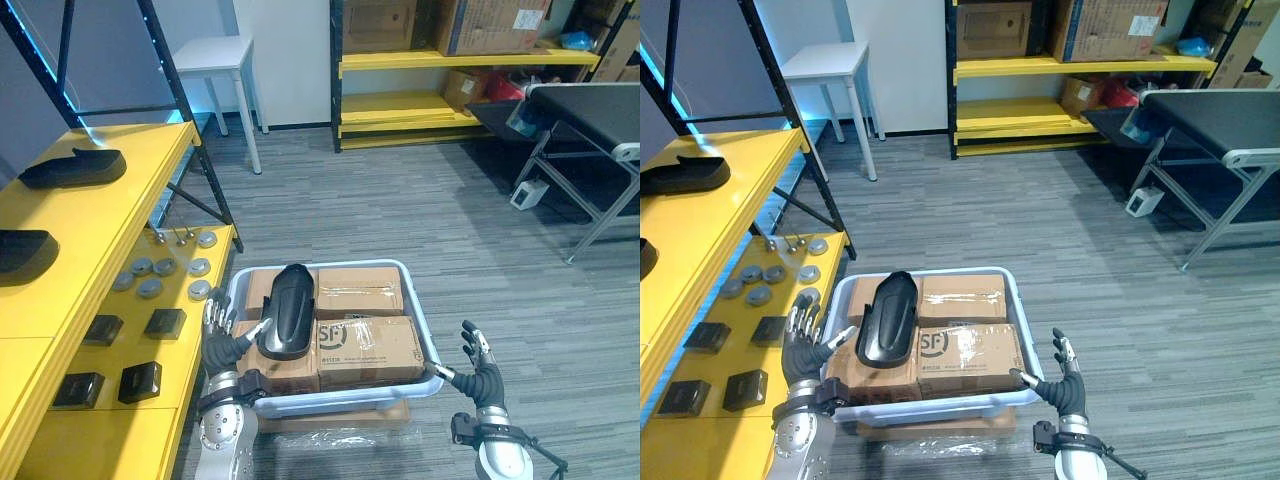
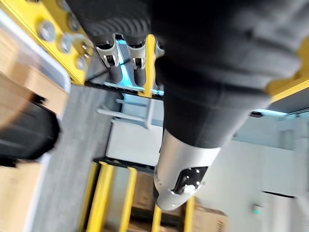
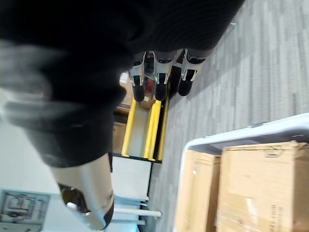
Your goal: Walk over and take plastic housings, then place them on the shelf
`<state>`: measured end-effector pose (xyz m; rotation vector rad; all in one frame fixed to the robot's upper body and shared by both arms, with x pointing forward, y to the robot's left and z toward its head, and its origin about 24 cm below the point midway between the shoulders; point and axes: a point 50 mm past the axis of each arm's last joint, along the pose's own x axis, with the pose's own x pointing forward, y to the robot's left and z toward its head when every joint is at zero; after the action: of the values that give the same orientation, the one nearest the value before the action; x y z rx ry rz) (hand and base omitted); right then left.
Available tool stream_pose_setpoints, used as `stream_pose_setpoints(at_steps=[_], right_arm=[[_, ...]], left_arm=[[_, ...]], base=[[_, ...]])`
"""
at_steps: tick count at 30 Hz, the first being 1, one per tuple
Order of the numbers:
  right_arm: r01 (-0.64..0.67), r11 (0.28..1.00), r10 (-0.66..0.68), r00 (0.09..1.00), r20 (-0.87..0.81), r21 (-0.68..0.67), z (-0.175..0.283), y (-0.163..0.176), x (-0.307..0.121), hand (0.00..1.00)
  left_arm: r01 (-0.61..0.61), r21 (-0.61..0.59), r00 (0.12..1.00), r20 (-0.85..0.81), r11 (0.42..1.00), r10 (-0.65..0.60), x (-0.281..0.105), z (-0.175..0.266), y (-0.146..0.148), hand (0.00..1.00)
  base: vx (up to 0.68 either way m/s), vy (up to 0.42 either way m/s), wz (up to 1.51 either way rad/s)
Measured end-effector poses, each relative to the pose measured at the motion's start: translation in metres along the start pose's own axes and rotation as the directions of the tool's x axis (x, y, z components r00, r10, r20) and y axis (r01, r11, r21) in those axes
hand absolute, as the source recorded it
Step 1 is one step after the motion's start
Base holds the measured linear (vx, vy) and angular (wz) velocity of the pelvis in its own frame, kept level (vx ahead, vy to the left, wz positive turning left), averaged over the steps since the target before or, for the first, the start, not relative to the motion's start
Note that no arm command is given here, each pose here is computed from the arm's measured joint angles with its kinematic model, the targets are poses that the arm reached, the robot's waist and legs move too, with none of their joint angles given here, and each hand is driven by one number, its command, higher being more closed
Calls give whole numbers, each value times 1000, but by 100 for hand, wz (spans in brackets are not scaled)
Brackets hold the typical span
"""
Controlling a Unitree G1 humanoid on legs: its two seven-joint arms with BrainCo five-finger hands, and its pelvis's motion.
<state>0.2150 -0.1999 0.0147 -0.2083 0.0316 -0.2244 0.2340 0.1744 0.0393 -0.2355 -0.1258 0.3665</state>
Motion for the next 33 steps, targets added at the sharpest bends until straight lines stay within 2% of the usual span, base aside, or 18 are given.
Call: stream_pose_setpoints(at_steps=[2, 4, 8, 12, 16, 18, 24, 27, 33], right_arm=[[2, 1000, -2, 1000, -31, 0, -5, 4, 7, 0], [-1, 1000, 0, 998, -57, -15, -9, 10, 21, 0], [-15, 1000, 14, 998, -57, -10, -4, 25, 36, 0], [14, 1000, -15, 999, -32, -14, 11, 35, 61, 0], [91, 995, -90, 995, 43, -35, 53, 41, 108, 0], [161, 987, -160, 978, 137, 5, 104, 41, 140, 0], [313, 947, -320, 912, 257, 68, 190, 17, 176, 0], [364, 931, -361, 904, 227, 29, 198, 2, 186, 0], [413, 911, -407, 894, 186, 8, 191, -1, 187, 0]], left_arm=[[-44, 41, 998, -38, 998, 46, 0, -9, 10, 0], [-90, 143, 992, -72, 986, 101, -1, -18, 27, 0], [-94, 315, 972, -178, 944, 155, -6, -41, 54, 0], [-73, 400, 960, -219, 914, 172, -16, -51, 65, 0], [-50, 413, 954, -250, 909, 166, -11, -59, 63, 0], [-44, 405, 951, -264, 913, 162, -5, -62, 62, 0], [-28, 370, 933, -325, 929, 157, -2, -74, 62, 0], [-17, 350, 924, -351, 937, 148, 3, -79, 57, 0], [-24, 321, 918, -367, 947, 148, 8, -83, 52, 0]], base=[[-75, 103, 44], [-120, 167, 17], [-29, 140, 20], [58, 77, 39], [32, 27, 41], [8, 38, 24], [-3, 44, 16], [-16, 58, 2], [-3, 8, 0]])
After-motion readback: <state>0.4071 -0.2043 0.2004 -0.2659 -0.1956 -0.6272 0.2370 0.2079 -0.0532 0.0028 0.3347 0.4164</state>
